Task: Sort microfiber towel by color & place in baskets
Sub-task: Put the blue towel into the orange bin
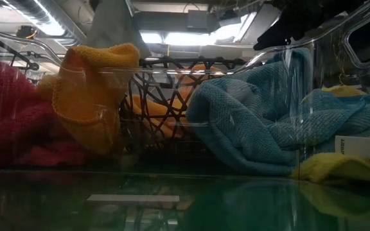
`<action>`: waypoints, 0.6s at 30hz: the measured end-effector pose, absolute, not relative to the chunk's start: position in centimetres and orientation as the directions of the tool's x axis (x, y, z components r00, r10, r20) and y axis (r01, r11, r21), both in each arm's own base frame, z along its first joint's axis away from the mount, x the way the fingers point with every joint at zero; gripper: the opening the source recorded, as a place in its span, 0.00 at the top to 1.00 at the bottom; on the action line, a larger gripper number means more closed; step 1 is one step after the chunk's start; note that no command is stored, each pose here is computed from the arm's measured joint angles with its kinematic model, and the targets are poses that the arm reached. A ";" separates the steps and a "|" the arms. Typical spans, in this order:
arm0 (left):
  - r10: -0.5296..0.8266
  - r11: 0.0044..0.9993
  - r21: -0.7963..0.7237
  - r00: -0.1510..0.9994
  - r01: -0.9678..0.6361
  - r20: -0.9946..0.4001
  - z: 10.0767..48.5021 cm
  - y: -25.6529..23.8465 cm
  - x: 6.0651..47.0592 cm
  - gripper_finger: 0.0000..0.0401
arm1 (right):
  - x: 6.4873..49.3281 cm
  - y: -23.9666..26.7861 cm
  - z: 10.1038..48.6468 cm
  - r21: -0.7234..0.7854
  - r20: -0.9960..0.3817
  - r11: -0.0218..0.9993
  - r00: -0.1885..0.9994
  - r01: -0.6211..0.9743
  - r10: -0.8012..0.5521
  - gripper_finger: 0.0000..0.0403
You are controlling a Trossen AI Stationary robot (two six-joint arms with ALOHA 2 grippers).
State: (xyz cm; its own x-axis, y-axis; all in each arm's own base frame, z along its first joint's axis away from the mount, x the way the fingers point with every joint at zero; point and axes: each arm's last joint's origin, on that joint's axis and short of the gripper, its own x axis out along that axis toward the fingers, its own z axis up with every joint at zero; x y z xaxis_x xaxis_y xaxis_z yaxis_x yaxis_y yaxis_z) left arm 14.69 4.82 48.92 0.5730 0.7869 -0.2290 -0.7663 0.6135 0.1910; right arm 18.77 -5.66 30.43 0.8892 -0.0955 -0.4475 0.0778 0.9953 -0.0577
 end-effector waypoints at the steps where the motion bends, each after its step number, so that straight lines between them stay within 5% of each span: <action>1: 0.799 0.600 0.200 0.566 -0.775 -0.203 49.3 5.1 14.6 1.00 | 18.8 -5.7 30.4 -0.058 -0.447 0.995 0.889 0.078 -0.095 0.49; 9: 0.844 0.532 0.241 0.532 -0.811 -0.071 50.9 7.4 14.2 1.00 | 18.8 -5.7 30.4 -0.058 -0.447 0.995 0.889 0.078 -0.095 0.49; 18: 0.862 0.504 0.325 0.444 -0.800 -0.243 48.8 10.1 14.5 1.00 | 18.8 -5.7 30.4 -0.058 -0.447 0.995 0.889 0.078 -0.095 0.49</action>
State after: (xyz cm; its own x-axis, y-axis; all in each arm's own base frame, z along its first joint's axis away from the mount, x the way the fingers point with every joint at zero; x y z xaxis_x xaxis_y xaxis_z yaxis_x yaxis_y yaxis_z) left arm 14.46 10.14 48.84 0.4440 0.8623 -0.2435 -0.8005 0.5038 0.3247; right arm 18.77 -5.66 30.43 0.8892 -0.0953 -0.4474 0.0777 0.9953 -0.0576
